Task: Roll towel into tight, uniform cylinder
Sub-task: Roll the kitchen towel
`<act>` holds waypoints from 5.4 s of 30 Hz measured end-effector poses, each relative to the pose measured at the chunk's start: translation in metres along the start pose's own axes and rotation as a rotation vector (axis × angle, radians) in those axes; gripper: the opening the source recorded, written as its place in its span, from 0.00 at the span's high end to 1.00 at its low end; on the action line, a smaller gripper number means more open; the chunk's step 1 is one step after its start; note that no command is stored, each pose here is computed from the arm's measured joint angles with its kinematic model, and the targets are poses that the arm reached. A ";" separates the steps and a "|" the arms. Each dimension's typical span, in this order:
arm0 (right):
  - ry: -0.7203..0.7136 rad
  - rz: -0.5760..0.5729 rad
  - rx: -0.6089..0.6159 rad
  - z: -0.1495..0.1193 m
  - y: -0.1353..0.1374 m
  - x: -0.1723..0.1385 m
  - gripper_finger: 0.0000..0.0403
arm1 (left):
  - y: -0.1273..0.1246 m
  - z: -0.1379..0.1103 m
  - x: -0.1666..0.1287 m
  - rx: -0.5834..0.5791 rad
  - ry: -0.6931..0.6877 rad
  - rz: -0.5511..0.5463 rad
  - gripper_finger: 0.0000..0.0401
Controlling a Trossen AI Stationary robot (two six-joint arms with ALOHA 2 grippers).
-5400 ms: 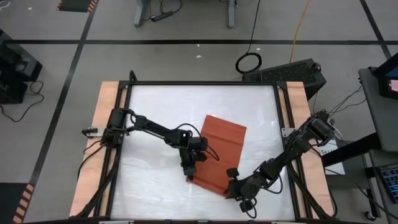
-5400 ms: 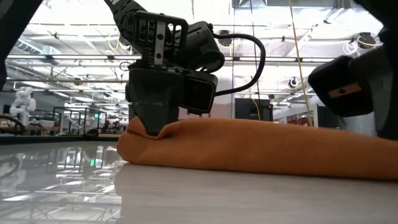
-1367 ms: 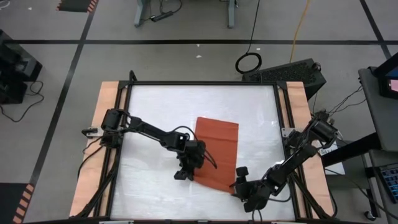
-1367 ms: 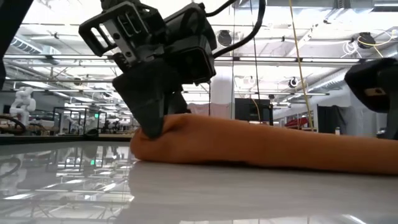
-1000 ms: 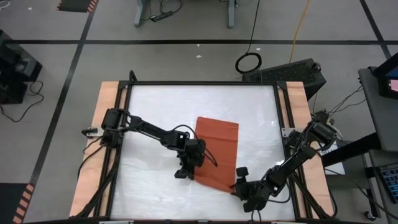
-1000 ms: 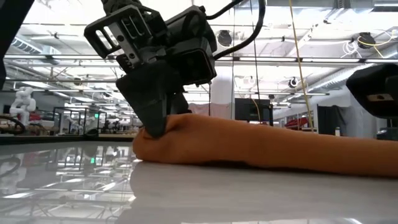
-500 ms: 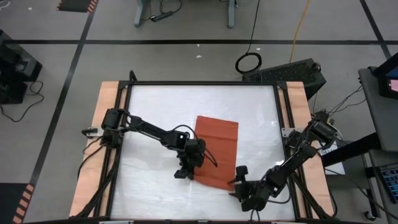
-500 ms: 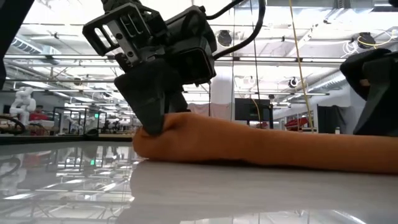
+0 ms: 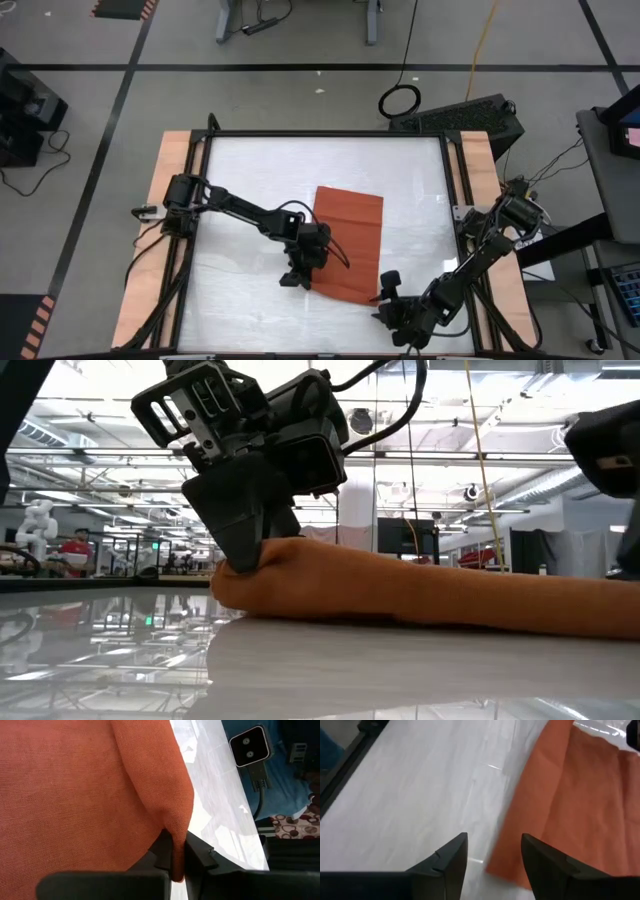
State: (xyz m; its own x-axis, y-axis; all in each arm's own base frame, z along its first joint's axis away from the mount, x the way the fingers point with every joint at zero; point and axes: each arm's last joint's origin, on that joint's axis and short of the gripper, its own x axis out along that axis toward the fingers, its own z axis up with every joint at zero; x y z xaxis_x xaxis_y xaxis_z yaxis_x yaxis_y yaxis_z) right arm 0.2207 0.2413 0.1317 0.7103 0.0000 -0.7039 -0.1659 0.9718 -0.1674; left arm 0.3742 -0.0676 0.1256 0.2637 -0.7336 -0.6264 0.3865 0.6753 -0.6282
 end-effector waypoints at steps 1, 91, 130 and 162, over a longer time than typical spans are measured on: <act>0.003 0.000 0.004 -0.001 0.001 0.001 0.58 | 0.000 0.000 0.000 0.001 -0.001 0.000 0.95; 0.281 0.236 0.628 0.019 -0.051 0.020 1.00 | -0.090 -0.018 0.048 0.352 0.133 0.538 0.90; 0.092 0.371 1.212 -0.030 -0.082 0.008 1.00 | -0.102 -0.013 0.017 0.272 0.158 0.795 0.45; 0.060 0.343 1.210 -0.029 -0.084 0.008 1.00 | -0.093 -0.029 0.040 0.470 0.083 0.647 0.48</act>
State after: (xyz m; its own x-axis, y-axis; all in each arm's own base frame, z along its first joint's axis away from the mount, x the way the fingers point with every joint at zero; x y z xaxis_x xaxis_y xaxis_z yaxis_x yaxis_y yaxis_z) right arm 0.2207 0.1529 0.1197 0.7177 0.3147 -0.6212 0.4193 0.5170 0.7463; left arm 0.3229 -0.1580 0.1455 0.5036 -0.1871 -0.8435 0.5157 0.8483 0.1197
